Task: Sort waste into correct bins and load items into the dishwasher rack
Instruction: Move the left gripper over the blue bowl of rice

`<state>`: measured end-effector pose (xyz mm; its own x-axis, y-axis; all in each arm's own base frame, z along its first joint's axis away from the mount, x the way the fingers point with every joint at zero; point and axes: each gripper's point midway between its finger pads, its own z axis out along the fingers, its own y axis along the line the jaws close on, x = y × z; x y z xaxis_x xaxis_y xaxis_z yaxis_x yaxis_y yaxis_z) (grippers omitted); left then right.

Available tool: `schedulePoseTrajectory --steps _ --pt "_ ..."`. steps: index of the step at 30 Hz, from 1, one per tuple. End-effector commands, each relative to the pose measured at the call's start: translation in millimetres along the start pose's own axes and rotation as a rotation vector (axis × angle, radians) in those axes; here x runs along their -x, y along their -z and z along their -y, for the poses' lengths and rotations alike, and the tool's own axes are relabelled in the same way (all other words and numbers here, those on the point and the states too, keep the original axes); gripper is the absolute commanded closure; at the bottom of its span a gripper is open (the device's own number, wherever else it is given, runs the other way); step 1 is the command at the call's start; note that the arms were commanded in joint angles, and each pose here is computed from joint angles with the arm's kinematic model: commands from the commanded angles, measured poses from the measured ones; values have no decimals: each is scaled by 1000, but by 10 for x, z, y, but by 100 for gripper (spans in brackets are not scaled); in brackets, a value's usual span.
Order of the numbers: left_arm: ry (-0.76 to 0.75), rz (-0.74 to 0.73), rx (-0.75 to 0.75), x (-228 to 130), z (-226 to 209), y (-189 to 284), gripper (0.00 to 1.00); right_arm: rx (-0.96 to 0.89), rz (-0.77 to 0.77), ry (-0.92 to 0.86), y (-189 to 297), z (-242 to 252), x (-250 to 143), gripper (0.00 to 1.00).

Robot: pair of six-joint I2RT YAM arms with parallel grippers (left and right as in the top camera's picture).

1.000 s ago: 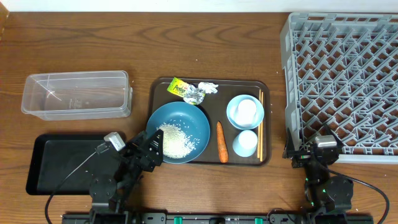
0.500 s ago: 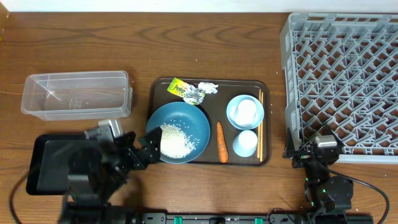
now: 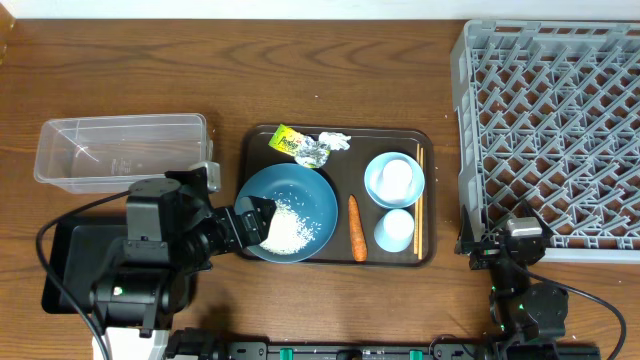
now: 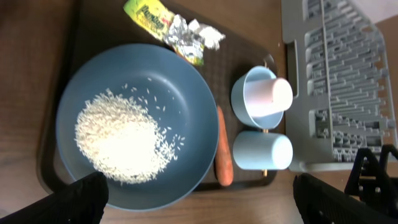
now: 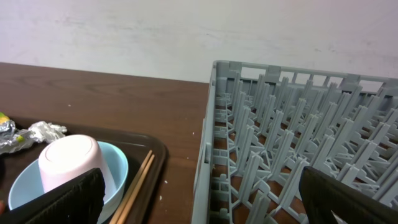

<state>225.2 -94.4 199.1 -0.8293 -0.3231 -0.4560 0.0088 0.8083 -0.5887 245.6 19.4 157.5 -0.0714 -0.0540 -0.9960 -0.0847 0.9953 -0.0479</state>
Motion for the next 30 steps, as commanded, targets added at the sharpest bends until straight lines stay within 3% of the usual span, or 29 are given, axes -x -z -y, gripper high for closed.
schedulePoseTrajectory --steps 1,10,21,30 --pt "-7 -21 18 -19 48 -24 2 -13 0 12 1 28 -10 1" --pt "-91 -203 378 -301 -183 -306 2 -13 0 12 1 28 -10 1" --pt "-176 -328 354 -474 -45 -958 2 -13 0 12 1 28 -10 1" --pt "-294 -326 414 -593 -11 -1120 2 -13 0 12 1 28 -10 1"
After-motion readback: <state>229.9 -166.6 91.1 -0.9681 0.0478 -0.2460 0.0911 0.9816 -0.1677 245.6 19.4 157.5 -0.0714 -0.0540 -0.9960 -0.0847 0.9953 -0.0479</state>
